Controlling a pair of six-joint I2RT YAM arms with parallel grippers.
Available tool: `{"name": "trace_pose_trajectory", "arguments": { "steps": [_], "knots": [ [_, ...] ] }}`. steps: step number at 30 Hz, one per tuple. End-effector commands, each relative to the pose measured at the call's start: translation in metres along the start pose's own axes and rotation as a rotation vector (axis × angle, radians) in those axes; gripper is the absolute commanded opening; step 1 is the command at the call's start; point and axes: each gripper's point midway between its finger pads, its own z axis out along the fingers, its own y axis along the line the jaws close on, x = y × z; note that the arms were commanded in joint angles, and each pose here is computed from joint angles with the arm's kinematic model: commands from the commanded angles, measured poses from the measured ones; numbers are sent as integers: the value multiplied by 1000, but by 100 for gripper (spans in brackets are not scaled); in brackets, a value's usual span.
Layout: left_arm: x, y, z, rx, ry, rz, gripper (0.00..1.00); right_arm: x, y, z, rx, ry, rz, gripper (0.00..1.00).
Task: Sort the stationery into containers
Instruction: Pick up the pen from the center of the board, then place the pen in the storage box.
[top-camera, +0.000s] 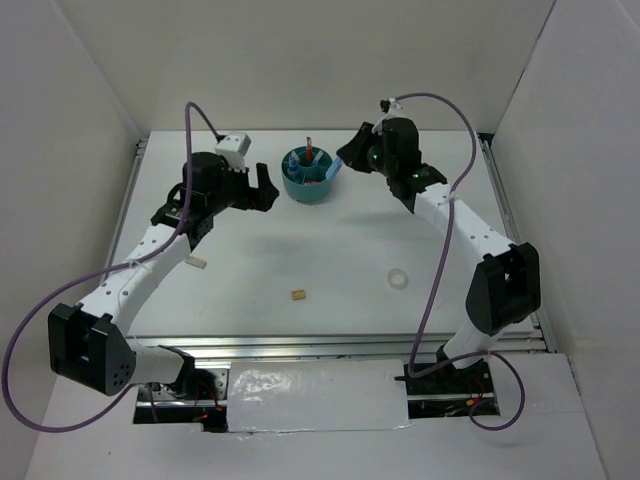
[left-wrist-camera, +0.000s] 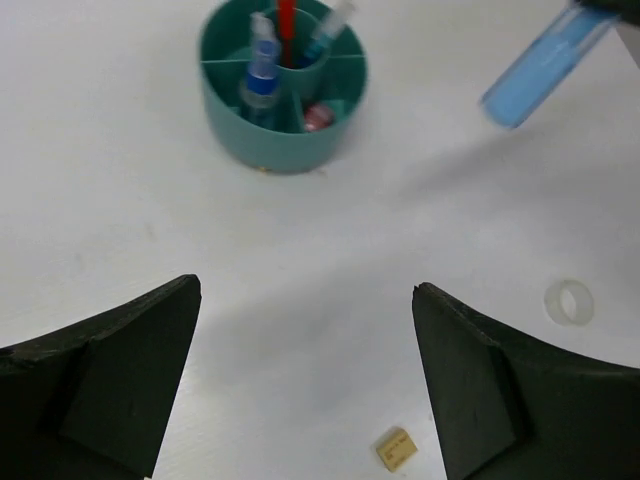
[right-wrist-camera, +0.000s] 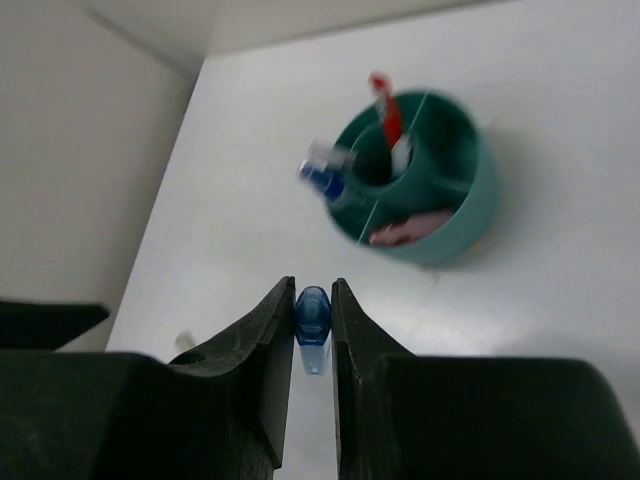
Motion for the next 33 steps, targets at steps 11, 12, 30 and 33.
{"name": "trace_pose_trajectory", "arguments": {
  "steps": [11,12,30,33],
  "knots": [
    [-24,83,-7,-128,-38,-155,99,-68,-34,62,311,-321,-83,0],
    [-25,86,-7,-123,-39,-159,99,-64,-36,66,315,-312,-86,0],
    [2,125,-15,-190,-48,-285,99,-20,-46,115,290,-226,-65,0],
    [1,131,-18,-191,-56,-295,99,-13,-45,122,291,-222,-61,1]
  ]
}}
